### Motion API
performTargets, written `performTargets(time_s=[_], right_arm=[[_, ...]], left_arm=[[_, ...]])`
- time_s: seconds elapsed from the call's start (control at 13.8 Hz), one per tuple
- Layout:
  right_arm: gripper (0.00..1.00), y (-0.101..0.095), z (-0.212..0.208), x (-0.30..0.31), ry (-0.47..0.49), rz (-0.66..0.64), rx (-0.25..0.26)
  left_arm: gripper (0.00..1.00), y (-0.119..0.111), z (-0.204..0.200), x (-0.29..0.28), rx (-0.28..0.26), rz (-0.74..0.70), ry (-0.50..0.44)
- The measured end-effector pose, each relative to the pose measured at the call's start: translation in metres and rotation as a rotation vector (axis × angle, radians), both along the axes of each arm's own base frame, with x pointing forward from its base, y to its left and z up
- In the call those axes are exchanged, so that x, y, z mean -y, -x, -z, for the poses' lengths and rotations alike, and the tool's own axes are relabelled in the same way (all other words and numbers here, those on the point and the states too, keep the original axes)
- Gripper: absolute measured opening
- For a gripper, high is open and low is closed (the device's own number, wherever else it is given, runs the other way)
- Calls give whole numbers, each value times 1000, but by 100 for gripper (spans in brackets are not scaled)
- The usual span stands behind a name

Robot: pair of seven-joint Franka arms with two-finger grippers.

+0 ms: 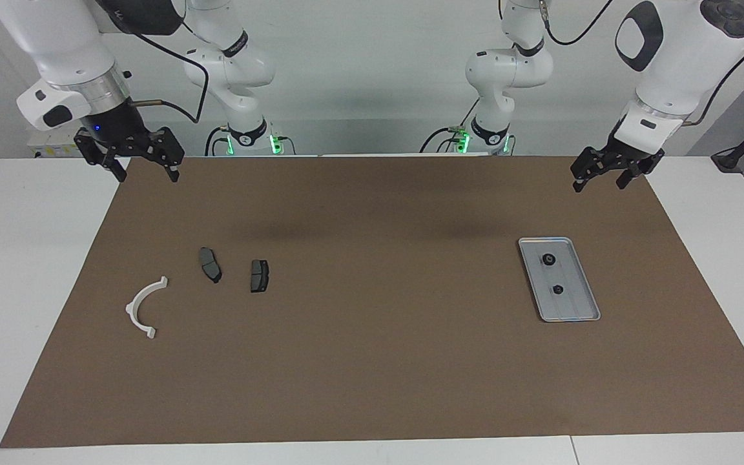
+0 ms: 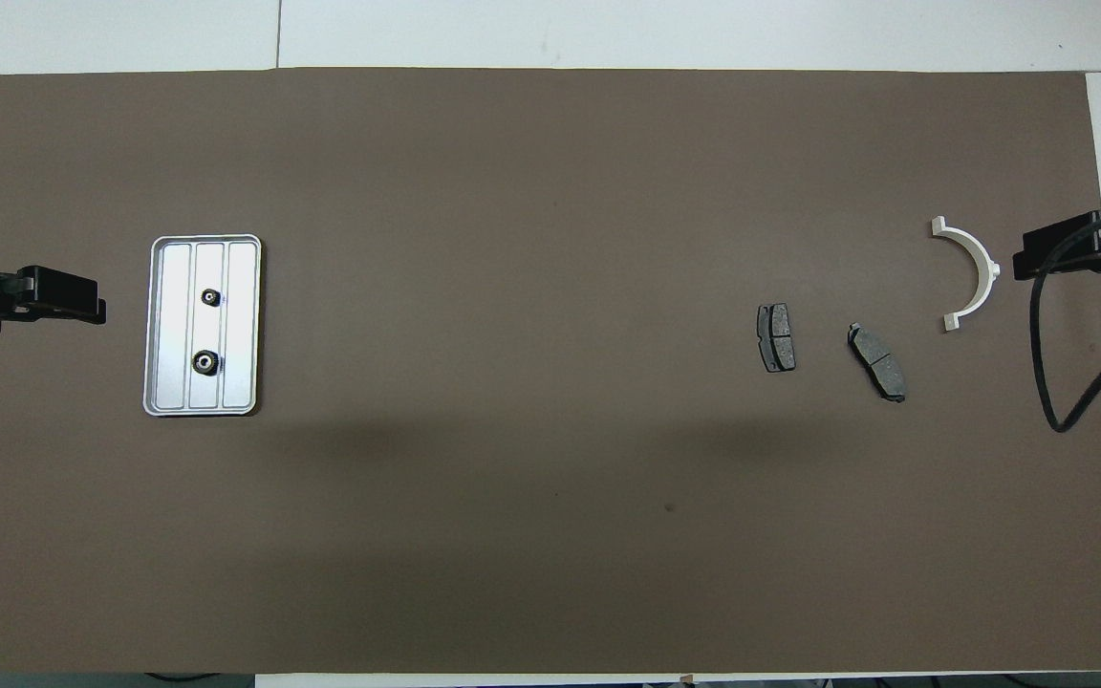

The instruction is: Place bearing gear from tray to pile

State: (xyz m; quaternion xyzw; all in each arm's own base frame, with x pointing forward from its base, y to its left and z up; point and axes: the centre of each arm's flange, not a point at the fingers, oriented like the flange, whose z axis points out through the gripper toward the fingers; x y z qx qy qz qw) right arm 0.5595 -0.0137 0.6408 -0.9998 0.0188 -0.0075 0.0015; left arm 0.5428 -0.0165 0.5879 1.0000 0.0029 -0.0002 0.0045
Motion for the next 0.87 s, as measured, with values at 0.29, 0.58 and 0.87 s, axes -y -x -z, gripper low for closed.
performTargets(time_s=[0.29, 0.58, 0.87], right_arm=[[100, 0, 0, 0, 0, 0, 0], [100, 0, 0, 0, 0, 0, 0], [100, 0, 0, 0, 0, 0, 0]], left_arm=[[100, 0, 0, 1, 0, 27, 0], [100, 0, 0, 7, 0, 64, 0], [100, 0, 2, 3, -2, 46, 0]])
